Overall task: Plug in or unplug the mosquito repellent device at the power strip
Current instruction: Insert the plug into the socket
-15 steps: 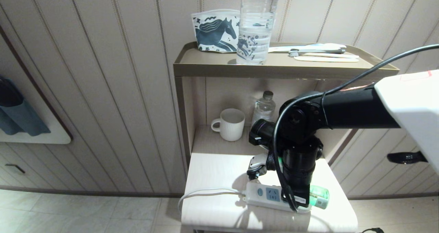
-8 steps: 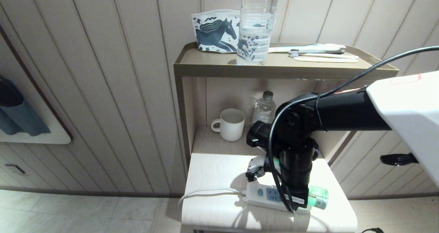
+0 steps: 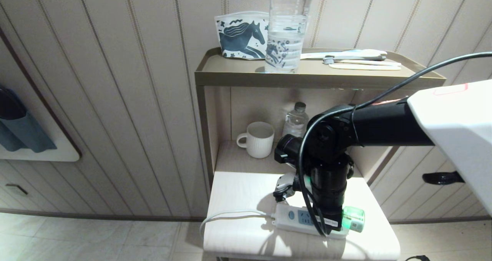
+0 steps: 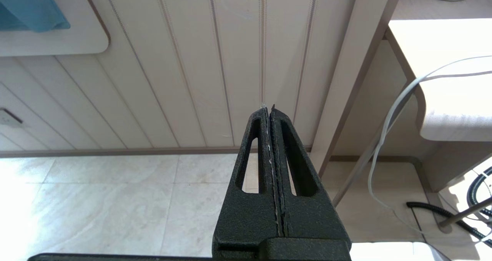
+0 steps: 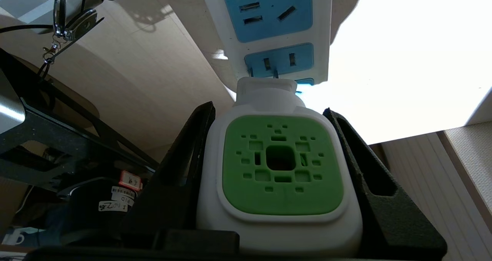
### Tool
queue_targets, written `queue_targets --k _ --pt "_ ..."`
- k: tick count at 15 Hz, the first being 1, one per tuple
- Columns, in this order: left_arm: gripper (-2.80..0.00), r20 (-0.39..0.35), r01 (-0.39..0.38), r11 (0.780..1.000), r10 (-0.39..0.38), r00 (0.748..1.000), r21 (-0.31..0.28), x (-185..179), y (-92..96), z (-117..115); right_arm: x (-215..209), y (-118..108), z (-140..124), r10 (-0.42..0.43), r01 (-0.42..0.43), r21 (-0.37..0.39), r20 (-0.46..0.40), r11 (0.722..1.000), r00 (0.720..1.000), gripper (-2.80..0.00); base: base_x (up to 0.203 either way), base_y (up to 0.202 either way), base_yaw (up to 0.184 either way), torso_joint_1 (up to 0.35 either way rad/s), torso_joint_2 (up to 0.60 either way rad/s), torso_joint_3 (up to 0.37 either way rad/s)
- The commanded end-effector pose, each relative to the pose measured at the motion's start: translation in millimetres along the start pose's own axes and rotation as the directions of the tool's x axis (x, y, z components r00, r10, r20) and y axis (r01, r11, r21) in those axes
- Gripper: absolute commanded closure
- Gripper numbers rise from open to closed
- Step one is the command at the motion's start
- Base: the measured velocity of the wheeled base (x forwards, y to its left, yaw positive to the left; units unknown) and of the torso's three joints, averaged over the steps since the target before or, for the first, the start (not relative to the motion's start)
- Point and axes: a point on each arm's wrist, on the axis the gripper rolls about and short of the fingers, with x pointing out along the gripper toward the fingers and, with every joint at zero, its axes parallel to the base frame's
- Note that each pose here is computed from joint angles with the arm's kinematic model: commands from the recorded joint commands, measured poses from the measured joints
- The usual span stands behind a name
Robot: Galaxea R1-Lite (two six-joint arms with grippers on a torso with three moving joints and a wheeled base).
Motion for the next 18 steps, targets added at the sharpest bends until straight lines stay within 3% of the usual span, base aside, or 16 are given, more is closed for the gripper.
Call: queue_targets --k 1,18 --pt "0.00 -0.002 0.000 1.000 0.000 1.000 0.000 0.1 0.0 0.0 -1.5 0.4 -1.5 -0.004 0.004 -0.004 -0.004 1.000 1.000 0.00 0.000 0.000 0.000 0.000 0.00 0.000" --pt "0.00 -0.002 0.000 1.000 0.000 1.000 0.000 0.1 0.0 0.0 1.0 -0.6 0.9 -0.018 0.018 -0.003 -0.013 1.000 1.000 0.00 0.000 0.000 0.000 0.000 0.00 0.000"
